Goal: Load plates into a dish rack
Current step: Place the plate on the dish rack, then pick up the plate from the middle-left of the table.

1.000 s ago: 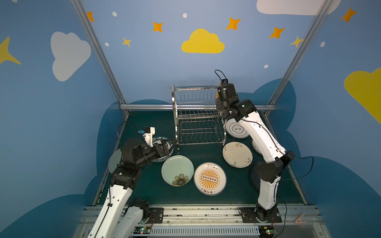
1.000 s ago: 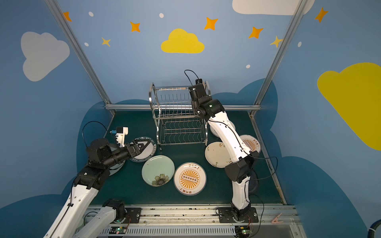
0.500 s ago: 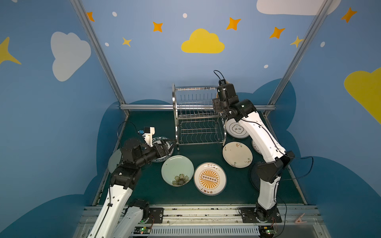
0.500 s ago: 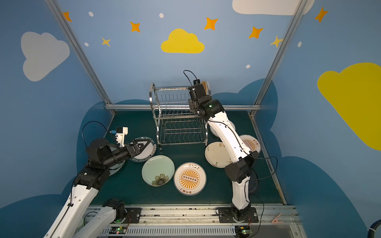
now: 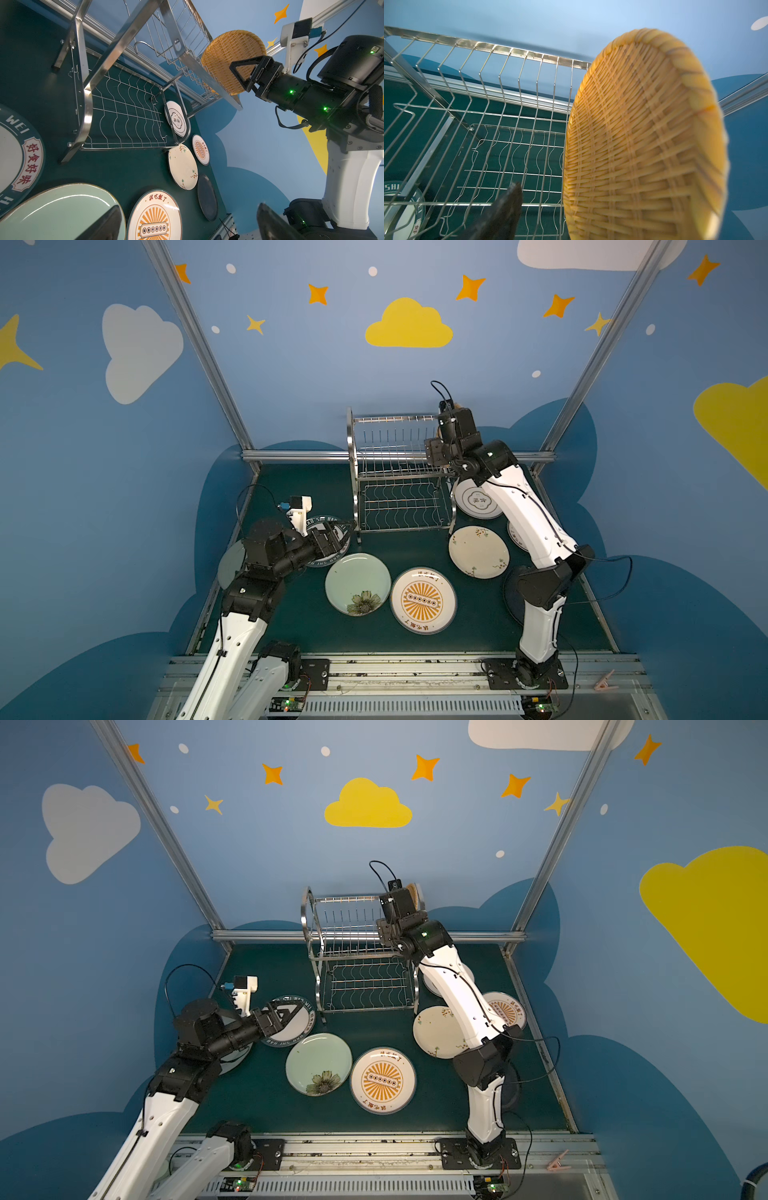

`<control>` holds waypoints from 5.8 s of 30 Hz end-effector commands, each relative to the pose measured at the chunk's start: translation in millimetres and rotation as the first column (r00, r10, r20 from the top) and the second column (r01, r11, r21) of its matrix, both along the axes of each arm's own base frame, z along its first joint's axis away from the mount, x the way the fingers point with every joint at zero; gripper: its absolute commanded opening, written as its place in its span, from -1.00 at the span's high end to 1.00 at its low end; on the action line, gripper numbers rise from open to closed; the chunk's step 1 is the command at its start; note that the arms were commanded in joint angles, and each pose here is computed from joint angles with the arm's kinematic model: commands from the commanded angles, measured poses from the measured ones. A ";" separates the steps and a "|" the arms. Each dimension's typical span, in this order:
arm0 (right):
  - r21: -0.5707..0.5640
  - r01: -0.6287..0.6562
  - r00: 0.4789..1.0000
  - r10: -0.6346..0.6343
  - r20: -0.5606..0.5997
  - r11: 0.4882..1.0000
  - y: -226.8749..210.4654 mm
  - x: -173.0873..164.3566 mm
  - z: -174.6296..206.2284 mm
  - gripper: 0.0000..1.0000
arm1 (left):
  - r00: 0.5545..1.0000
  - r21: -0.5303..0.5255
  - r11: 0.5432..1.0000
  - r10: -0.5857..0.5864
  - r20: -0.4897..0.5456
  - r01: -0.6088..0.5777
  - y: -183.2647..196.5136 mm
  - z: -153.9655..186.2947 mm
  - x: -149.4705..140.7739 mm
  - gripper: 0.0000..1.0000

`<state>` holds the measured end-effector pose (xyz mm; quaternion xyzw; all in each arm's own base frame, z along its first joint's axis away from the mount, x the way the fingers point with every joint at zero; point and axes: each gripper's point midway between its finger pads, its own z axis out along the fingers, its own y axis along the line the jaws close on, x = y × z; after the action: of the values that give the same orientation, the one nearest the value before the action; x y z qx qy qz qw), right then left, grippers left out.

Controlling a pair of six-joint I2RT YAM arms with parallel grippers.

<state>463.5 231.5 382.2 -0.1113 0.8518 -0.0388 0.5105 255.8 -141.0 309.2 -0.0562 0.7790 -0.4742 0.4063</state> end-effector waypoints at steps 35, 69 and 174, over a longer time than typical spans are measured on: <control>0.208 -0.234 0.955 0.185 0.232 0.950 -19.7 -135.5 78.6 -0.87 | 0.921 0.109 0.946 0.322 -0.220 -0.305 51.2 -67.0 -8.0 -1.00; 0.449 -0.628 0.694 0.719 -0.046 0.635 67.4 -252.3 -95.1 -0.87 | 0.047 0.174 0.210 0.757 -0.652 -0.962 237.7 -249.6 -46.1 -0.71; 0.469 -0.568 0.690 0.702 -0.178 0.677 76.7 -280.0 -160.0 -0.87 | 0.316 -0.313 0.167 0.794 -0.520 -0.935 279.1 -169.8 14.5 0.93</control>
<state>181.5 304.7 219.9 -0.3126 0.8253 0.3249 0.3401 250.2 126.8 81.0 -0.7306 0.4798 -0.3083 0.3755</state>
